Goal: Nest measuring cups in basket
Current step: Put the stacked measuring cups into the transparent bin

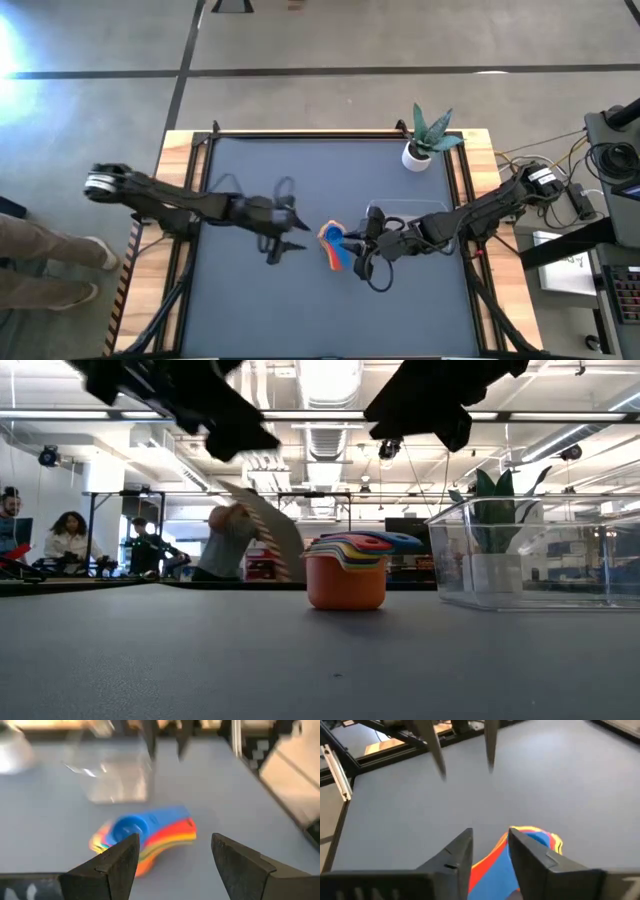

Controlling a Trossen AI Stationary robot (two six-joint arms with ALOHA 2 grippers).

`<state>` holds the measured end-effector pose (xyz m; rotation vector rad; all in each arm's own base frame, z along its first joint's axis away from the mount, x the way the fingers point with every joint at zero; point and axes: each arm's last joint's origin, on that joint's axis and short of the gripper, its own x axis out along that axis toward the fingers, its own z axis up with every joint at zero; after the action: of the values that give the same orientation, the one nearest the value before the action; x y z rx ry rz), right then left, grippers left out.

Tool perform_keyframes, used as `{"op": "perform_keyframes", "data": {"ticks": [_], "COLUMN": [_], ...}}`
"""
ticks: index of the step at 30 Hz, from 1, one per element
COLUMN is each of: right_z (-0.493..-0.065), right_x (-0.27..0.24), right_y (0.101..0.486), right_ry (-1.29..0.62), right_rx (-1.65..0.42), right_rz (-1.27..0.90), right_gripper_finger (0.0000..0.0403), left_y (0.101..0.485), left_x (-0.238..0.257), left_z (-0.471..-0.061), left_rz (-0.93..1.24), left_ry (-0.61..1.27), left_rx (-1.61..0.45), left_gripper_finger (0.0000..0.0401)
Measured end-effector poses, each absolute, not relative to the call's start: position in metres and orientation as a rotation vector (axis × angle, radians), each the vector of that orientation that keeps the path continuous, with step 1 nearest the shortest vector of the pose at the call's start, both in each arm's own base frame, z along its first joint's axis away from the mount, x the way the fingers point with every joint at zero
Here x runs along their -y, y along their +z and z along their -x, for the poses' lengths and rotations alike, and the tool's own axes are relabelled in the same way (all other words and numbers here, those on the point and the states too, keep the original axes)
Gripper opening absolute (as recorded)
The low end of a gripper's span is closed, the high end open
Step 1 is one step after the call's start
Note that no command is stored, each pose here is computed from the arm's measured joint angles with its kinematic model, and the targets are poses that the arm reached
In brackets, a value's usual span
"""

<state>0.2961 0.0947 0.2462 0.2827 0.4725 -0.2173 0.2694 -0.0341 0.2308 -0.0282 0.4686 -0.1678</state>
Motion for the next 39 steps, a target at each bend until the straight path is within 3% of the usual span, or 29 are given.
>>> {"op": "perform_keyframes", "data": {"ticks": [4,7,17,21,30,39], "right_z": [-0.297,-0.299,-0.312,-0.333,-0.373,-0.383], "right_x": [-0.087,-0.083,-0.079,-0.084,-0.095,-0.099], "right_y": [0.245,0.244,0.263,0.268,0.230,0.222], "right_ry": [-0.247,-0.264,-0.289,-0.356,-0.593,-0.668], "right_rx": [-0.482,-0.481,-0.577,-0.675,-0.992,-1.019], "right_rz": [-0.298,-0.301,-0.275,-0.278,-0.345,-0.451], "right_gripper_finger": [0.0176,0.0223,0.0339,0.0353,0.0354,0.0354], "left_y": [0.244,0.249,0.254,0.257,0.263,0.254], "left_x": [0.027,0.022,0.010,0.005,0.000,0.001], "left_z": [-0.241,-0.226,-0.215,-0.215,-0.211,-0.208], "left_rz": [0.029,0.033,0.030,0.029,0.029,0.029], "left_ry": [-0.092,-0.058,0.026,0.082,0.108,0.079], "left_rx": [-0.300,-0.223,-0.158,-0.129,-0.090,-0.121], "left_gripper_finger": [0.0229,0.0206,0.0011,0.0019,0.0002,0.0000]}}
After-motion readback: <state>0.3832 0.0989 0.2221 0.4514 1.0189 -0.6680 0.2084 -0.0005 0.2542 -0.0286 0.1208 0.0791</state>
